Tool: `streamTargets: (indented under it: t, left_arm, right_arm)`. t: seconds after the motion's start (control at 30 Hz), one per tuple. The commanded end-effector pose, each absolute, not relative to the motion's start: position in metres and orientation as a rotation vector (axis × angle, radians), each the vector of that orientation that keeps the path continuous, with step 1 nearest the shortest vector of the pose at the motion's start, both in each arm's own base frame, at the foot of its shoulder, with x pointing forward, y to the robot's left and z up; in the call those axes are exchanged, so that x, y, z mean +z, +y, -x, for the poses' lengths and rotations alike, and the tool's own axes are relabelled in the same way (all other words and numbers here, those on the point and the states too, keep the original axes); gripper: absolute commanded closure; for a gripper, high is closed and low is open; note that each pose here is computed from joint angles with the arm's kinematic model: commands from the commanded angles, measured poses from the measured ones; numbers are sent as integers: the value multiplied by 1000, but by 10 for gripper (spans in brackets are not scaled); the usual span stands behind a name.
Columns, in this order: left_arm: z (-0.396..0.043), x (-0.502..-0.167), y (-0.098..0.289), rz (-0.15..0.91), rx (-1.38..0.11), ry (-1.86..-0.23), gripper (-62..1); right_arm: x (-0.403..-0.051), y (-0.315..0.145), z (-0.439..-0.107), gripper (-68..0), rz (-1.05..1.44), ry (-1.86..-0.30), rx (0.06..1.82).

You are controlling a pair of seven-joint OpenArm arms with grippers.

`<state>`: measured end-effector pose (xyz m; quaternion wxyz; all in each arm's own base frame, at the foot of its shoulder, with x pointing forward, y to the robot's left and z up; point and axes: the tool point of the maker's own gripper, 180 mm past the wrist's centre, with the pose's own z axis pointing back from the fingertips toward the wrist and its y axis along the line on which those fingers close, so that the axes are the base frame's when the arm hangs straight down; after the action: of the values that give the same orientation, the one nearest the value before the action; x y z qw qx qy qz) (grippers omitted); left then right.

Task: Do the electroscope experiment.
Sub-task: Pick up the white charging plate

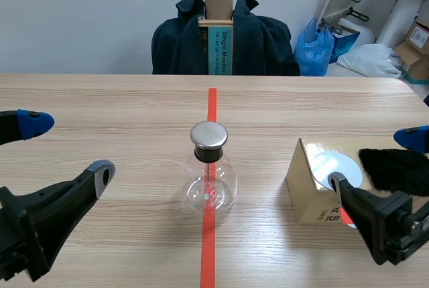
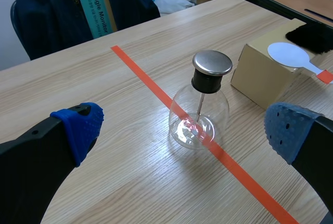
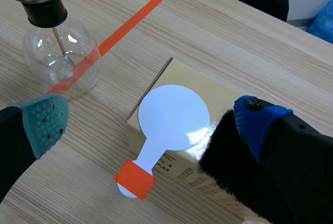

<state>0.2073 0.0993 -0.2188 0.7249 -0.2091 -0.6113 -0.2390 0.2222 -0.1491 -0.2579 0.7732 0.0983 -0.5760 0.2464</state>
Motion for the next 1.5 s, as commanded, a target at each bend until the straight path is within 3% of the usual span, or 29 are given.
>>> streamTargets:
  t: [0.0,0.47,0.8,1.07,1.23,1.47]
  left_arm:
    - [-207,-212,95,484,-519,-1370,-623]
    - [-207,-212,95,481,-523,-1370,-623]
    - [-207,-212,95,481,-523,-1373,-623]
    - [-207,-214,95,466,-545,-1368,-623]
    - [-206,-215,94,451,-568,-1365,-623]
    - [-207,-215,94,451,-568,-1366,-623]
  right_arm:
    - [-248,-145,-224,-679,-233,-1276,530]
    - [-254,-150,-224,-679,-195,-1241,557]
    - [-228,-115,-208,-679,189,-1278,1125]
    - [-272,-114,-173,-679,667,-1178,1456]
    - [-305,-108,-155,-679,772,-1201,1567]
    - [-346,-127,-163,-679,837,-1145,1637]
